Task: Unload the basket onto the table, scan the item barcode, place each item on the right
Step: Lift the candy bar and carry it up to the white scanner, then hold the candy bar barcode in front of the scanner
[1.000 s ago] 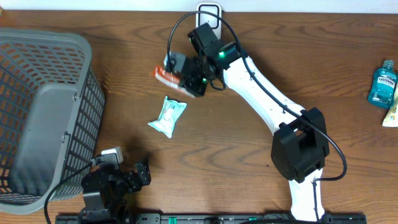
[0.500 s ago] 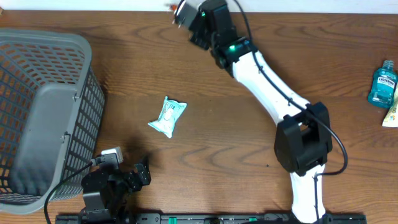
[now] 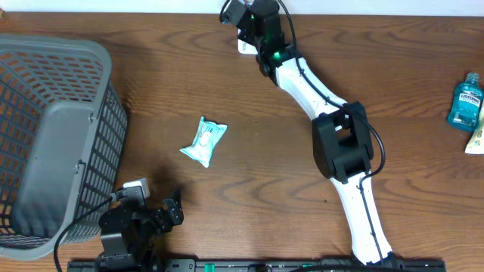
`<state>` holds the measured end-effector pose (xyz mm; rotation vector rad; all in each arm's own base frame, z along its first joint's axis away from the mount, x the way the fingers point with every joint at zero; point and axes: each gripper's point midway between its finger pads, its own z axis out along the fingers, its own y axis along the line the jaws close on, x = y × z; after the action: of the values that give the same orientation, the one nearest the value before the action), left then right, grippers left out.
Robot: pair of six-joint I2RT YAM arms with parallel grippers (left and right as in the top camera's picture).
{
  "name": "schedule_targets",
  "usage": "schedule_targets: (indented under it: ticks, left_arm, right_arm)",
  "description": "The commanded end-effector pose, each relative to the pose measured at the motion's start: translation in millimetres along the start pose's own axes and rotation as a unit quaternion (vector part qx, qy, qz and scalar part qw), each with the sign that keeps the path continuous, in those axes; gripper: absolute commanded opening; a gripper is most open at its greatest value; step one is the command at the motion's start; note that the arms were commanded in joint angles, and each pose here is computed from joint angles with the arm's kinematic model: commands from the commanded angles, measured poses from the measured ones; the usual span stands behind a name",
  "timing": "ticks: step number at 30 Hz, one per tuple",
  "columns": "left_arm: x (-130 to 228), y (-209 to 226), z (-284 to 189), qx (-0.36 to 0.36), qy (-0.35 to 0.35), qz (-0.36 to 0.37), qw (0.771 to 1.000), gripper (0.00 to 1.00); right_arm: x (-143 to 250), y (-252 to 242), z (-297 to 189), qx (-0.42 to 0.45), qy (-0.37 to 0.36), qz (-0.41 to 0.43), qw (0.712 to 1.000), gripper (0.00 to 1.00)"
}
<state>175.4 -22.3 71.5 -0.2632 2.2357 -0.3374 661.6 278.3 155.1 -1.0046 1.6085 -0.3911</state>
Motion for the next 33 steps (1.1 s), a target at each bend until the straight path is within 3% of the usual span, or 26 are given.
schedule_targets:
  ticks: [1,7,12,17,18,21,23,29,33]
  left_arm:
    - [17.5,5.3,0.5,-0.01,0.033,-0.01,0.999,0.98]
    - [17.5,5.3,0.5,-0.01,0.033,-0.01,0.999,0.98]
    - [17.5,5.3,0.5,-0.01,0.033,-0.01,0.999,0.98]
    - [17.5,5.3,0.5,-0.01,0.033,-0.01,0.999,0.98]
    - [17.5,5.3,0.5,-0.01,0.033,-0.01,0.999,0.98]
    - [17.5,5.3,0.5,-0.01,0.033,-0.01,0.999,0.98]
    - [17.5,5.3,0.5,-0.01,0.033,-0.01,0.999,0.98]
    - [17.5,5.3,0.5,-0.01,0.033,-0.01,0.999,0.98]
    - [17.5,5.3,0.5,-0.01,0.033,-0.01,0.999,0.98]
  right_arm:
    - [-22.3,-25.0,-5.1,0.029,-0.021,-0.004,0.999,0.01]
    - [-24.6,-34.6,-16.0,0.03,0.001,0.002,1.0,0.01]
    - [-20.2,-19.9,-50.0,-0.104,0.024,0.047,0.993,0.04]
    - [8.5,9.3,-68.1,-0.183,0.083,0.047,0.978,0.18]
    - [12.0,17.6,-72.1,-0.201,0.091,0.047,0.974,0.24]
    - [14.7,49.0,-89.2,-0.278,0.094,0.045,0.955,0.56]
    - [17.8,62.5,-98.6,-0.308,0.103,0.038,0.945,0.69]
    - [40.0,87.4,-96.2,-0.326,0.123,0.039,0.937,0.83]
    - [55.9,110.5,-82.3,-0.329,0.131,0.052,0.934,0.82]
